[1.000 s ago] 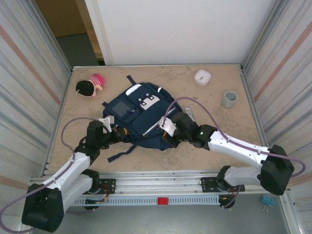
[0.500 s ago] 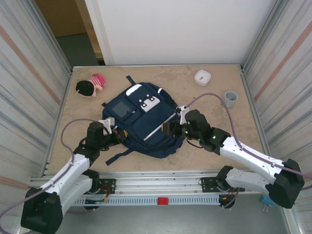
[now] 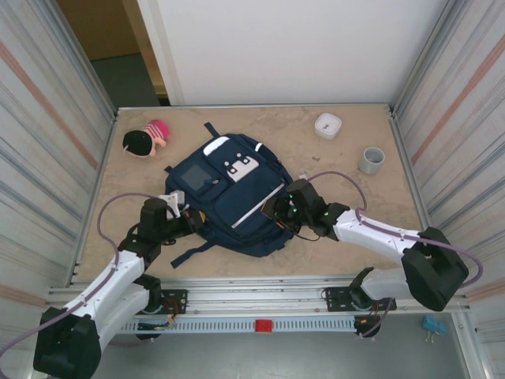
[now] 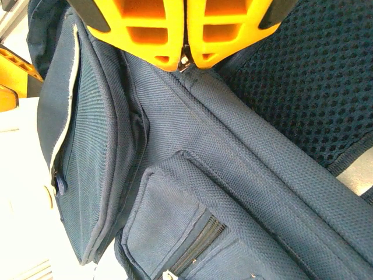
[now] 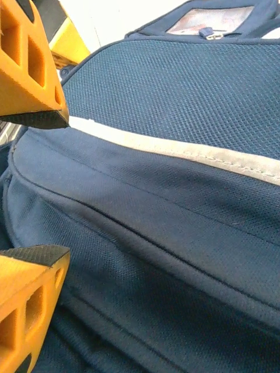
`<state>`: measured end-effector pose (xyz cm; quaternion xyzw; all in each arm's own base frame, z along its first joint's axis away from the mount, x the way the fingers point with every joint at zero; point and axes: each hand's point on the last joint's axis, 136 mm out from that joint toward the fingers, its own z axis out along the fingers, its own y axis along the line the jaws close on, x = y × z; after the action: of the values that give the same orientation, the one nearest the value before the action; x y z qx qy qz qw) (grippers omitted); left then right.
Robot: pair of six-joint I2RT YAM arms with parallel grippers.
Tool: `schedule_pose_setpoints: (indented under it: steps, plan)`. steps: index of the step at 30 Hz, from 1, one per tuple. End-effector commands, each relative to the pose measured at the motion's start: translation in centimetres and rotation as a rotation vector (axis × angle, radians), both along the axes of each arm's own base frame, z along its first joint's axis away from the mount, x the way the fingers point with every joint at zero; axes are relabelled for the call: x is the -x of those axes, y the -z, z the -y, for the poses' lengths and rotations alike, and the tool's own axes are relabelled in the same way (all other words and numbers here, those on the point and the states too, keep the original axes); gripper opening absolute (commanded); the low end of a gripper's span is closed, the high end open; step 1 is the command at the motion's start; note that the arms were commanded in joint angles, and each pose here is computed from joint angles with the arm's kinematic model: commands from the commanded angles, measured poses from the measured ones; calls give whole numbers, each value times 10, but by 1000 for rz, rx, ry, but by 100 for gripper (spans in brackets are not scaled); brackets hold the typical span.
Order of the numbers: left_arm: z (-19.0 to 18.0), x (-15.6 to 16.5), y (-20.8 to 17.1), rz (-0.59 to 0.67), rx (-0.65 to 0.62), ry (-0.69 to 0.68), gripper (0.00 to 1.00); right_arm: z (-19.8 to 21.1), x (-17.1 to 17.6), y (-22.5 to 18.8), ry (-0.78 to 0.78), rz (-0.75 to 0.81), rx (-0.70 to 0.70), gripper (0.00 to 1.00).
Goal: Pack the student bag
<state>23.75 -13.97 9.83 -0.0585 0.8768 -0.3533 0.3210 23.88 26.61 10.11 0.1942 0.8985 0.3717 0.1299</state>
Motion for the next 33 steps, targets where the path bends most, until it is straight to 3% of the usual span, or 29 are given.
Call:
schedule_pose_setpoints:
  steps: [1, 7, 12, 16, 20, 28, 33]
  plan:
    - [5, -6, -26, 78, 14, 26, 0, -14, -12, -6, 9, -20, -77, 54]
    - [6, -4, -28, 77, 19, 35, 0, -25, -20, 4, 10, -49, -94, 47]
    - [7, -5, -33, 95, 26, 34, 0, -21, -23, 13, 49, -58, -67, 54]
    - [8, -3, -35, 98, 24, 53, 0, -22, -30, 4, 65, -17, -87, 15]
    - [12, 0, -40, 113, 19, 89, 0, -27, -44, -36, 55, 123, -158, 0]
    - [18, 6, -43, 138, -25, 137, 0, -38, -60, -100, 24, 251, -257, 0]
    - [41, 17, -59, 189, -19, 265, 1, -44, -67, -122, 22, 301, -305, 0]
